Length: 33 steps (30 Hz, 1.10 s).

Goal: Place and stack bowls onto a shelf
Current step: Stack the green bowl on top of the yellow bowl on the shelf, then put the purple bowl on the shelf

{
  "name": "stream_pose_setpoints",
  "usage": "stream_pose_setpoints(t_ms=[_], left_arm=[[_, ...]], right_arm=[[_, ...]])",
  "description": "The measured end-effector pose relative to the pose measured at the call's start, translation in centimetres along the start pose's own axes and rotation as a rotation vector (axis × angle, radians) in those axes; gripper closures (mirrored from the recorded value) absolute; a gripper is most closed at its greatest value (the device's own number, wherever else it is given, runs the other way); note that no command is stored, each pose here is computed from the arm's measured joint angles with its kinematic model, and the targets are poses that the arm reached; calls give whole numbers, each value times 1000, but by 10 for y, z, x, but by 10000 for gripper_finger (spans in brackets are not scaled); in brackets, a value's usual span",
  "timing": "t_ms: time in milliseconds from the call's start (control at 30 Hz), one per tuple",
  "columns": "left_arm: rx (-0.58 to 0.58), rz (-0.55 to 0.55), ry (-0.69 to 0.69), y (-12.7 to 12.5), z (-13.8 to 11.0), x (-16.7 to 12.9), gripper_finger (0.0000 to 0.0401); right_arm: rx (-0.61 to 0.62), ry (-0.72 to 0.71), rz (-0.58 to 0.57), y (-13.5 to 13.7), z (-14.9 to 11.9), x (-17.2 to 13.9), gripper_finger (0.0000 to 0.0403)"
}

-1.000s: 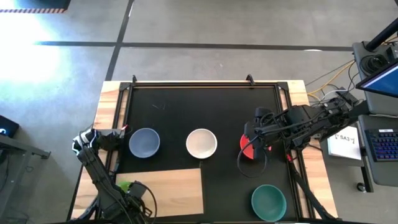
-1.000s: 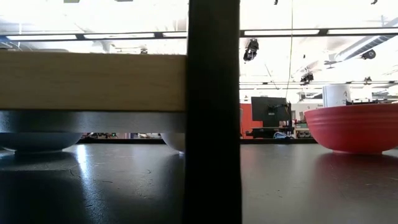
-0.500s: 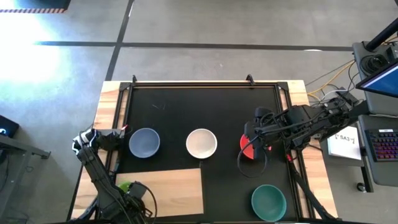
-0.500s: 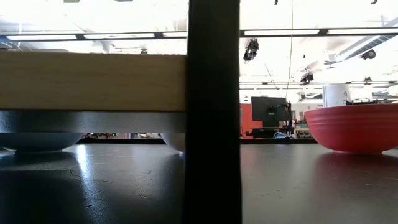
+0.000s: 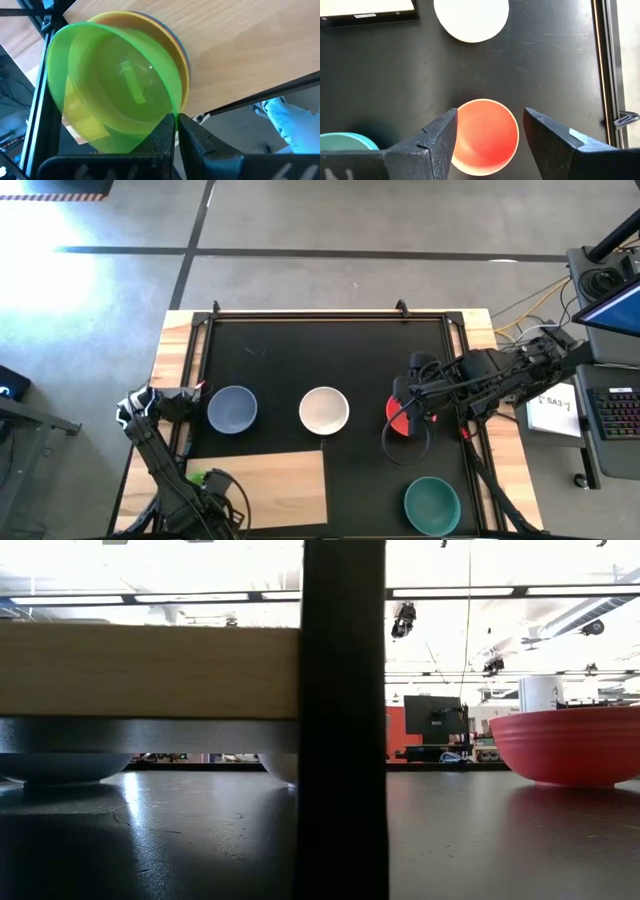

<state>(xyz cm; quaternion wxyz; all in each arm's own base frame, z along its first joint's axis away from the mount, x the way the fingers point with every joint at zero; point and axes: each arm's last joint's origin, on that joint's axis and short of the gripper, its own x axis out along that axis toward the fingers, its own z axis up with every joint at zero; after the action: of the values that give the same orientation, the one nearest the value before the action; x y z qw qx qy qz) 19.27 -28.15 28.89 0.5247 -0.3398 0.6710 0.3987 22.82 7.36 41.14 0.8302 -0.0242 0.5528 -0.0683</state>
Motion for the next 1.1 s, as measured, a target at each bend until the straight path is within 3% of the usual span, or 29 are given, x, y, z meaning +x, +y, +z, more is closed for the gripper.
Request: stream_pose_setpoints(t_ms=[400, 733, 933, 1100], left_arm=[[9, -10, 8, -9, 4, 4, 394], [23, -47, 14, -12, 8, -5, 301], [45, -101, -156, -20, 37, -19, 263], [173, -67, -220, -31, 77, -17, 260]], right_arm=[[-23, 0, 0, 0, 0, 0, 188], [-42, 1, -3, -2, 1, 0, 188], [-22, 5, -17, -10, 3, 2, 188], [31, 3, -26, -17, 4, 2, 188]])
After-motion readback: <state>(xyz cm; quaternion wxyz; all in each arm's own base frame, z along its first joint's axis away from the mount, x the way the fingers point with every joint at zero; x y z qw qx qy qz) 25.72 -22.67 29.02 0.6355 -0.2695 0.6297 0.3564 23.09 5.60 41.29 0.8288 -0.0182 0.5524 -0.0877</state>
